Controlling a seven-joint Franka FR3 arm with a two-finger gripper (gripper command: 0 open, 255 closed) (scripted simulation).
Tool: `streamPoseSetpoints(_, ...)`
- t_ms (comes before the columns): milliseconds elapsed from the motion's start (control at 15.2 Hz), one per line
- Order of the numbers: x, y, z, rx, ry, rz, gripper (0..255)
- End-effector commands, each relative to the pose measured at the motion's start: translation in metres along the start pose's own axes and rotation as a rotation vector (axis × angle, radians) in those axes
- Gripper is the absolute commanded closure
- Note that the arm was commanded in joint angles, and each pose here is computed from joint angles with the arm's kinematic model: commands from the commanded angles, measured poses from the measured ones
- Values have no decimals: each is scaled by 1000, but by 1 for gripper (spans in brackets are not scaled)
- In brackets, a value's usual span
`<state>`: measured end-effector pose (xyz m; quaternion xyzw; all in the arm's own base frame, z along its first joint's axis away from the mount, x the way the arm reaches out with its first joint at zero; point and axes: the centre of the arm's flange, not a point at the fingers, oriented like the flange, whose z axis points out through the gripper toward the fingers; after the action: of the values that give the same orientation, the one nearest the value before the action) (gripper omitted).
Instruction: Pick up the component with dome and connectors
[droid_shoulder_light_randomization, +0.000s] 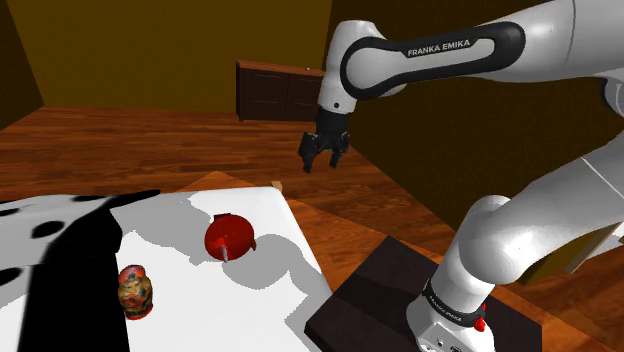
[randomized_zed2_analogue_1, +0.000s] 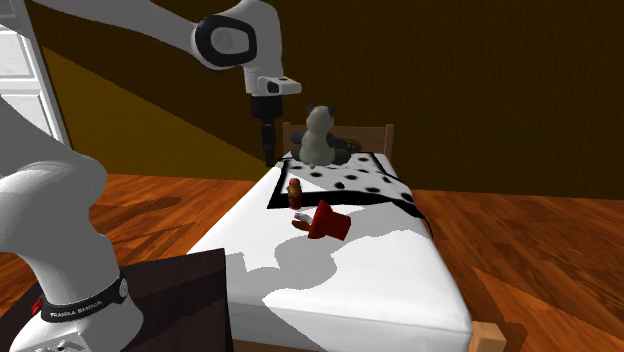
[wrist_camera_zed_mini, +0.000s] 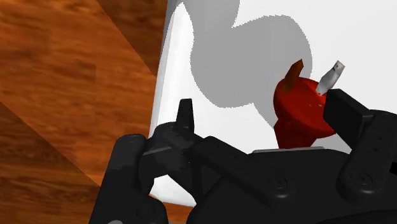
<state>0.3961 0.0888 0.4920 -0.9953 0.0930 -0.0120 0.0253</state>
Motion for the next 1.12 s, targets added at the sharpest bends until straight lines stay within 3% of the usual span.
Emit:
streamPoseSetpoints(0, 9, -18, 18, -2, -13, 20, 0)
streamPoseSetpoints(1056, 95, -140, 179, -23, -125, 168, 0)
